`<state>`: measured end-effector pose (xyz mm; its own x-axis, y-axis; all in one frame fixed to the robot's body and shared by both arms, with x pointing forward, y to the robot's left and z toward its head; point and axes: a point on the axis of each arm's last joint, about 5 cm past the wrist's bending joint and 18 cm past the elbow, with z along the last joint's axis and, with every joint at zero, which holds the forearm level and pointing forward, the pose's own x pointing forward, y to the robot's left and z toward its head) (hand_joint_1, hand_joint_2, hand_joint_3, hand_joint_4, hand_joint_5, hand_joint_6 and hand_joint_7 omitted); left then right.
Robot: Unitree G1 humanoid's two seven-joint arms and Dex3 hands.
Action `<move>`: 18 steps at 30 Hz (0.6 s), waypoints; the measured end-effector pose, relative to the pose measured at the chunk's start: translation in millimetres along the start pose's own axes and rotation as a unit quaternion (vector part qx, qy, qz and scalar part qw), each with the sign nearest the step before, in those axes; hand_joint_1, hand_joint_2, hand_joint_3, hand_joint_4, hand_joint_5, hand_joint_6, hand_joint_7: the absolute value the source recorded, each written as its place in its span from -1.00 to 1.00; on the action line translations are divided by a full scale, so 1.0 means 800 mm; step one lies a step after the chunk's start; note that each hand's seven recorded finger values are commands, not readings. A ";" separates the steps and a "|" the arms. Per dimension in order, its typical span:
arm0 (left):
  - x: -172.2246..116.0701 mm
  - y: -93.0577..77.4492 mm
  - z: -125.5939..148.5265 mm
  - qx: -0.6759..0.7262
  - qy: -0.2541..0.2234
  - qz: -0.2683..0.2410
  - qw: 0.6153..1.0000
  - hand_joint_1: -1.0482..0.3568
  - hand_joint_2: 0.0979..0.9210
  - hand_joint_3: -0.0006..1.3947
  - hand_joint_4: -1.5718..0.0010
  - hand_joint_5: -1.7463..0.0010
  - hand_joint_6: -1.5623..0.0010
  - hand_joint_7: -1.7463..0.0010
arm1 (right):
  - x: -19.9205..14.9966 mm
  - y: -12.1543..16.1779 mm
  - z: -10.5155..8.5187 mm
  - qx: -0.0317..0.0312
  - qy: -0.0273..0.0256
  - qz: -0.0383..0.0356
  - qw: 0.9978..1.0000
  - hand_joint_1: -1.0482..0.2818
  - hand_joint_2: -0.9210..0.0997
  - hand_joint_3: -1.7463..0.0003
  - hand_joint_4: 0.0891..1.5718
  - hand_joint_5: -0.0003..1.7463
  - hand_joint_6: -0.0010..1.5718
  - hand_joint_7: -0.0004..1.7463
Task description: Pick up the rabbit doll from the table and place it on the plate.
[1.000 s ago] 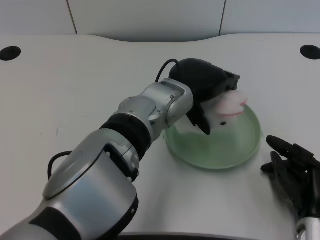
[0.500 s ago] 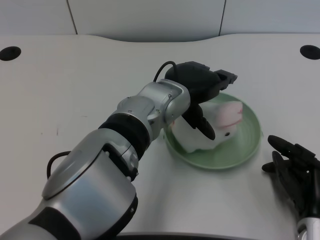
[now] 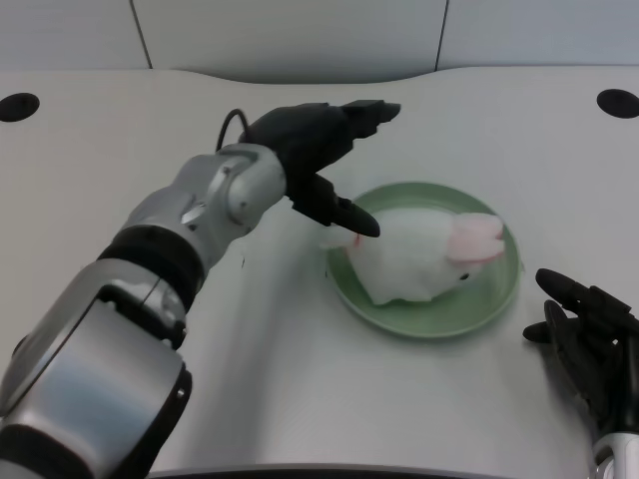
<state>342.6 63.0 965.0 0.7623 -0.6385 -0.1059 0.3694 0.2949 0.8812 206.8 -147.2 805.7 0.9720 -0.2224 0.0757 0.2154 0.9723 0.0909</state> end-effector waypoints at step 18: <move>-0.140 -0.054 -0.119 -0.328 0.012 0.142 0.934 -0.61 1.00 -0.44 0.81 -0.33 0.72 0.53 | 0.0009 0.0045 0.0012 0.024 -0.003 0.005 1.000 0.08 -1.00 0.72 -0.20 0.50 0.26 -0.92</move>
<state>292.0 189.1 895.2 0.8880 -0.4542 0.0718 0.3906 0.8275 0.4034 208.2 -144.0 807.0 0.9735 -0.2135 0.0826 0.2009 0.9698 0.1384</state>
